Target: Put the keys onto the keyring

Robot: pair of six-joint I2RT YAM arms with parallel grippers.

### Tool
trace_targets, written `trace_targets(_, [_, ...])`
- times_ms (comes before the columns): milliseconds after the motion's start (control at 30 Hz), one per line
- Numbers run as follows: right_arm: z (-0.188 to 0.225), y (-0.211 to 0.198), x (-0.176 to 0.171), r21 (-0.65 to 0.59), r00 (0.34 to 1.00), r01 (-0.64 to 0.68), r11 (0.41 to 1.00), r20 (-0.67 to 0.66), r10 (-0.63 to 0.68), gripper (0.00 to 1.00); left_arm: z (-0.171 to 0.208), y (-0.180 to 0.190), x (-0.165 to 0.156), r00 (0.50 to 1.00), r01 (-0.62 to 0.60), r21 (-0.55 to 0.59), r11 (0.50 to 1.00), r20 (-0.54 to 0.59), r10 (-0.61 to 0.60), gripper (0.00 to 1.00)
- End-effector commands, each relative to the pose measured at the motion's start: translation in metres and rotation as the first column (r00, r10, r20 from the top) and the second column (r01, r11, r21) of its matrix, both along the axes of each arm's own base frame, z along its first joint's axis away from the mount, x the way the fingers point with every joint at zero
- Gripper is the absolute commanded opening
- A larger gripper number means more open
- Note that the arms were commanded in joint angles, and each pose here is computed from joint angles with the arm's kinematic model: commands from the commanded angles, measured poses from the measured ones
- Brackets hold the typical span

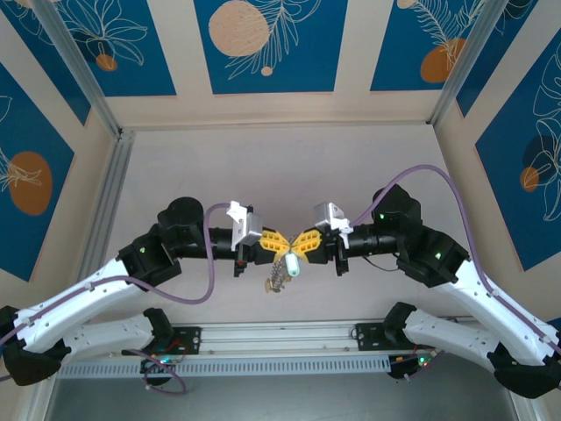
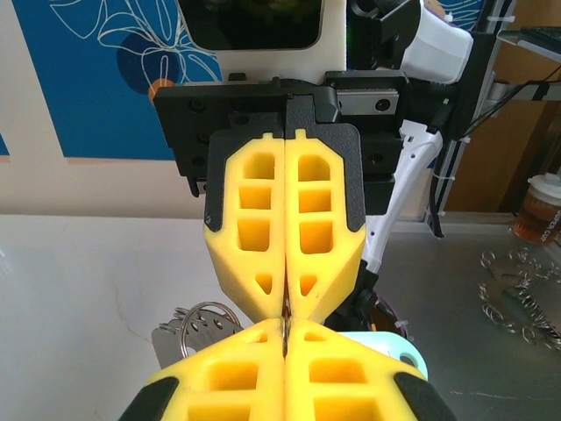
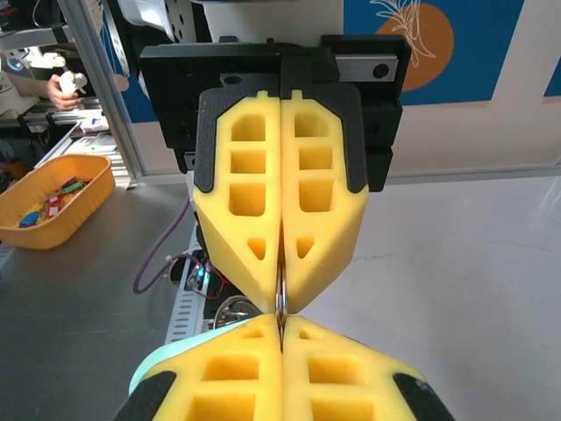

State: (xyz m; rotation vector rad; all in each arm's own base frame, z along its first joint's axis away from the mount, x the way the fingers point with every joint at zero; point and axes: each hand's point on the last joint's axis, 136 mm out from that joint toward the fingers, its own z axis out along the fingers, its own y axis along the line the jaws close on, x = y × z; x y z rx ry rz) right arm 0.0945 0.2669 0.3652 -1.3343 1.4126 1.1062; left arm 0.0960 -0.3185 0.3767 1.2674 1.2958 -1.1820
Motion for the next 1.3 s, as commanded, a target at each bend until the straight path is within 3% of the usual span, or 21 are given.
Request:
trace_targets(0, [0.007, -0.005, -0.007, 0.041, 1.0, -0.016, 0.999, 0.014, 0.015, 0.0, 0.011, 0.003, -0.001, 1.0, -0.004, -0.042, 0.999, 0.011, 0.005, 0.0])
trace_targets(100, [0.005, -0.005, -0.008, 0.039, 1.0, -0.021, 0.999, 0.013, 0.021, 0.0, 0.013, 0.004, 0.0, 1.0, -0.016, -0.051, 0.999, 0.013, 0.016, 0.0])
trace_targets(500, [0.003, -0.012, -0.011, 0.053, 1.0, -0.002, 0.999, 0.031, 0.0, 0.16, 0.014, 0.006, 0.008, 0.998, -0.053, -0.054, 0.997, 0.027, 0.054, 0.0])
trace_targets(900, [-0.001, -0.007, -0.003, 0.046, 1.0, 0.016, 0.999, 0.01, -0.016, 0.19, 0.016, 0.006, 0.005, 0.999, -0.025, -0.063, 0.998, 0.03, 0.027, 0.0])
trace_targets(1167, [0.013, -0.008, -0.01, 0.094, 1.0, -0.008, 0.996, -0.016, 0.01, 0.35, 0.014, 0.006, 0.007, 0.999, -0.03, -0.057, 0.998, 0.038, 0.032, 0.0])
trace_targets(1267, [0.016, -0.007, -0.007, 0.097, 1.0, 0.007, 0.995, -0.03, -0.004, 0.37, 0.012, 0.005, 0.008, 0.999, -0.033, -0.046, 0.998, 0.039, 0.035, 0.0])
